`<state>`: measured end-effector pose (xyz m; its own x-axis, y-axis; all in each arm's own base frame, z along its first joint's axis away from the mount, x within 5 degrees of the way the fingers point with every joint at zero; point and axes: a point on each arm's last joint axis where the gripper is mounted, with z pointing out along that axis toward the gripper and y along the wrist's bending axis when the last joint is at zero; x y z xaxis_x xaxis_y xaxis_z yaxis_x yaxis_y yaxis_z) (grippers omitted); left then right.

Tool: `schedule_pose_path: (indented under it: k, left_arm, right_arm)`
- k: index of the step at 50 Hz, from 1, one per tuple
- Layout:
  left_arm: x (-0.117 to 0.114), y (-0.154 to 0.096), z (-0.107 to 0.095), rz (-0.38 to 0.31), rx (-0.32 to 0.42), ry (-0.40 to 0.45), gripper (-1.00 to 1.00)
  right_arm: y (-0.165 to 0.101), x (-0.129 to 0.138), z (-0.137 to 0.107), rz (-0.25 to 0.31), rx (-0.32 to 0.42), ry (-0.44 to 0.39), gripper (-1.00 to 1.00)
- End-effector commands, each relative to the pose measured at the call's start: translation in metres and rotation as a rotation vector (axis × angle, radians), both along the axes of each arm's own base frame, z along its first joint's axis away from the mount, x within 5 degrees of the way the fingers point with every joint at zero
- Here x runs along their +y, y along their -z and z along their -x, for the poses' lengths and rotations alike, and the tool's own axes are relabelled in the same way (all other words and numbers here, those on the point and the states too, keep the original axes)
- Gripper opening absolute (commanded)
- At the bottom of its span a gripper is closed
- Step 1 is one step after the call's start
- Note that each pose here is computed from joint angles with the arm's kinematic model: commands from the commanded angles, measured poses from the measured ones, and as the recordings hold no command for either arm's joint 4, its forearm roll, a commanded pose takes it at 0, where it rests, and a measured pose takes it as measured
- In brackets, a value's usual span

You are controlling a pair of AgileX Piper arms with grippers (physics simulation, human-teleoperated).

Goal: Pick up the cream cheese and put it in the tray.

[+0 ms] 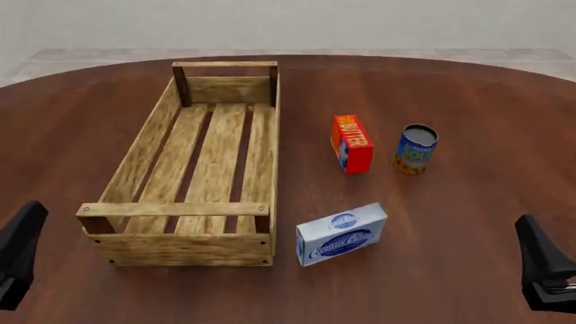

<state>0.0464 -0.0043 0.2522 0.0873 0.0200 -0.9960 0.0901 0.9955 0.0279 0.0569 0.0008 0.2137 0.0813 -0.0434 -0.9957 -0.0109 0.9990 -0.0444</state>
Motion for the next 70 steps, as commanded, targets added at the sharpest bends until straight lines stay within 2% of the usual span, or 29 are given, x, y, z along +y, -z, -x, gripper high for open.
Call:
schedule_pose_path:
  k: [1,4,5,8,12,13,14,21,24,26,34,37,38,40,42,43,47,49,53,64,70]
  left_arm:
    - [-0.001,-0.027,0.011,0.008,-0.001,0.049,1.0]
    - [-0.001,-0.029,0.012,-0.006,0.008,0.062,1.0]
    - [-0.002,-0.037,0.011,0.005,0.012,0.097,1.0]
    - [-0.004,-0.041,0.008,0.002,0.024,0.119,1.0]
    - [-0.011,-0.047,-0.002,-0.012,0.051,0.222,1.0]
    - [-0.015,-0.047,-0.006,-0.048,0.051,0.254,1.0]
    - [-0.016,-0.05,-0.009,-0.066,0.046,0.262,1.0]
    - [-0.023,-0.068,-0.019,-0.028,0.06,0.307,1.0]
    - [-0.032,-0.071,-0.026,-0.053,0.074,0.372,1.0]
    - [-0.037,-0.072,-0.032,-0.091,0.08,0.389,1.0]
    - [-0.051,-0.079,-0.05,-0.135,0.099,0.427,1.0]
    - [-0.062,-0.079,-0.058,-0.12,0.131,0.473,1.0]
    - [-0.067,-0.082,-0.058,-0.095,0.138,0.507,1.0]
    - [-0.068,-0.084,-0.057,-0.096,0.127,0.515,1.0]
    - [-0.075,-0.09,-0.059,-0.042,0.164,0.551,1.0]
    - [-0.077,-0.094,-0.06,-0.044,0.163,0.562,1.0]
    - [-0.085,-0.102,-0.068,-0.127,0.149,0.573,1.0]
    - [-0.091,-0.107,-0.069,-0.104,0.165,0.593,1.0]
    - [-0.098,-0.108,-0.075,-0.146,0.174,0.607,1.0]
    - [-0.127,-0.09,-0.096,-0.165,0.289,0.652,1.0]
    - [-0.144,-0.086,-0.1,-0.226,0.318,0.699,1.0]
  right_arm:
    - [0.0,0.0,0.0,0.005,0.001,-0.002,1.0]
    - [0.001,0.0,0.0,0.006,0.003,-0.002,1.0]
    - [0.001,0.0,0.0,0.007,0.003,-0.003,1.0]
    - [0.001,0.0,0.0,0.007,0.004,-0.002,1.0]
    - [0.001,0.0,-0.001,0.007,0.005,-0.004,1.0]
    - [0.001,0.0,-0.001,0.002,0.008,-0.006,1.0]
    - [0.001,0.0,-0.002,0.0,0.008,-0.005,1.0]
    - [0.0,0.0,-0.001,-0.002,0.005,-0.006,1.0]
    - [0.001,0.0,-0.001,-0.001,0.006,-0.005,1.0]
    - [0.0,0.0,-0.001,-0.002,0.006,-0.005,1.0]
    - [0.001,0.0,-0.001,0.001,0.008,-0.005,1.0]
    - [0.001,0.0,-0.001,0.001,0.008,-0.005,1.0]
    - [0.001,0.0,-0.001,-0.001,0.007,-0.005,1.0]
    - [0.001,0.0,-0.001,-0.004,0.006,-0.006,1.0]
    - [0.001,0.0,-0.001,-0.004,0.007,-0.005,1.0]
    - [0.001,0.0,-0.001,-0.007,0.008,-0.005,1.0]
    - [0.001,0.0,-0.001,-0.006,0.01,-0.004,1.0]
    - [0.001,0.0,-0.001,-0.004,0.01,-0.005,1.0]
    - [0.001,0.0,0.0,-0.007,0.005,-0.008,1.0]
    - [0.0,0.0,0.0,-0.01,0.002,-0.008,1.0]
    - [0.0,0.001,0.0,-0.012,0.002,-0.011,1.0]
